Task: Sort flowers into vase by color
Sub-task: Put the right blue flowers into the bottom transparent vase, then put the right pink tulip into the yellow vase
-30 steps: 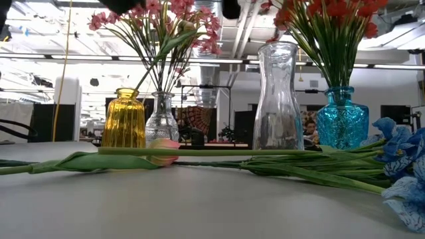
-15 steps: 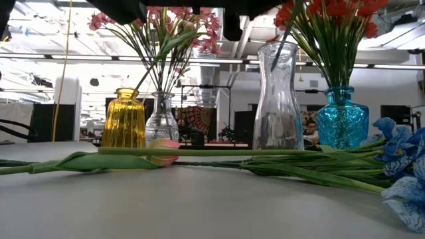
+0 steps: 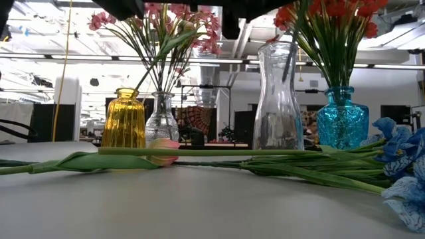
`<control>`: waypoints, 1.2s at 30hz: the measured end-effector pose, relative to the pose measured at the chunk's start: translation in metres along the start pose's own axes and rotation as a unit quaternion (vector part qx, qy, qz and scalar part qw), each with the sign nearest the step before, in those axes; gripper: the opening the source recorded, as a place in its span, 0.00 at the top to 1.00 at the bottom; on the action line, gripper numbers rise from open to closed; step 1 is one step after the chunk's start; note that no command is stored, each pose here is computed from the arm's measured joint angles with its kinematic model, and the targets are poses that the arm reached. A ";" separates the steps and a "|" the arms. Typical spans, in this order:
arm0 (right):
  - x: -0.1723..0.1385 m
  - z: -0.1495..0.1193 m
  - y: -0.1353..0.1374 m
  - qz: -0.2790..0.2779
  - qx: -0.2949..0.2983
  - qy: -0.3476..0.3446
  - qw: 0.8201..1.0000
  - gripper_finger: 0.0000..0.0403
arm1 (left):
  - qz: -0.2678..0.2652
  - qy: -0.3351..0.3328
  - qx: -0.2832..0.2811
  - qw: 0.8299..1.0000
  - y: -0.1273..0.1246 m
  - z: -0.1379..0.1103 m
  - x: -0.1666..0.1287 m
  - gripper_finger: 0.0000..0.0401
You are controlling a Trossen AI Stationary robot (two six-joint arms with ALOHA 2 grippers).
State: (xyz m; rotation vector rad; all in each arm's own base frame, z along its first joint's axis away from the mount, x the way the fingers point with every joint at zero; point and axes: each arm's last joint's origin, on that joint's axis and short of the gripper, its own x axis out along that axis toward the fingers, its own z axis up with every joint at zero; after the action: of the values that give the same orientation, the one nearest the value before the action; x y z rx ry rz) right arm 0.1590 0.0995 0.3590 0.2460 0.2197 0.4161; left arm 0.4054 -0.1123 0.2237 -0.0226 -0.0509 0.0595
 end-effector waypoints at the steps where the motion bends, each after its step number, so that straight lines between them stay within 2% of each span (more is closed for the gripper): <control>1: 0.000 0.000 0.000 0.000 0.000 0.000 1.000 0.56 | -0.001 0.005 -0.001 1.000 -0.001 0.001 -0.001 0.72; 10: 0.000 0.001 0.000 0.001 0.000 -0.004 1.000 0.56 | -0.005 0.069 0.010 0.998 -0.001 0.016 -0.013 0.58; 22: -0.006 0.003 0.000 0.004 0.000 -0.013 1.000 0.56 | -0.006 0.143 0.029 0.989 0.008 0.048 -0.038 0.57; 28: -0.014 0.005 0.000 0.007 0.001 -0.019 1.000 0.56 | -0.009 0.171 -0.003 0.985 0.006 0.064 -0.057 0.57; 36: -0.013 0.005 0.000 0.006 0.001 -0.017 1.000 0.56 | -0.036 0.224 -0.050 0.973 -0.021 0.052 -0.071 0.57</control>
State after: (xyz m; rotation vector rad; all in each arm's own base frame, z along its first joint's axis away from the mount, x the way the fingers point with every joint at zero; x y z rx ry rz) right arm 0.1486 0.0928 0.3658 0.2557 0.1845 0.4241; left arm 0.3328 -0.1367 0.2729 -0.1344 0.3977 -0.0228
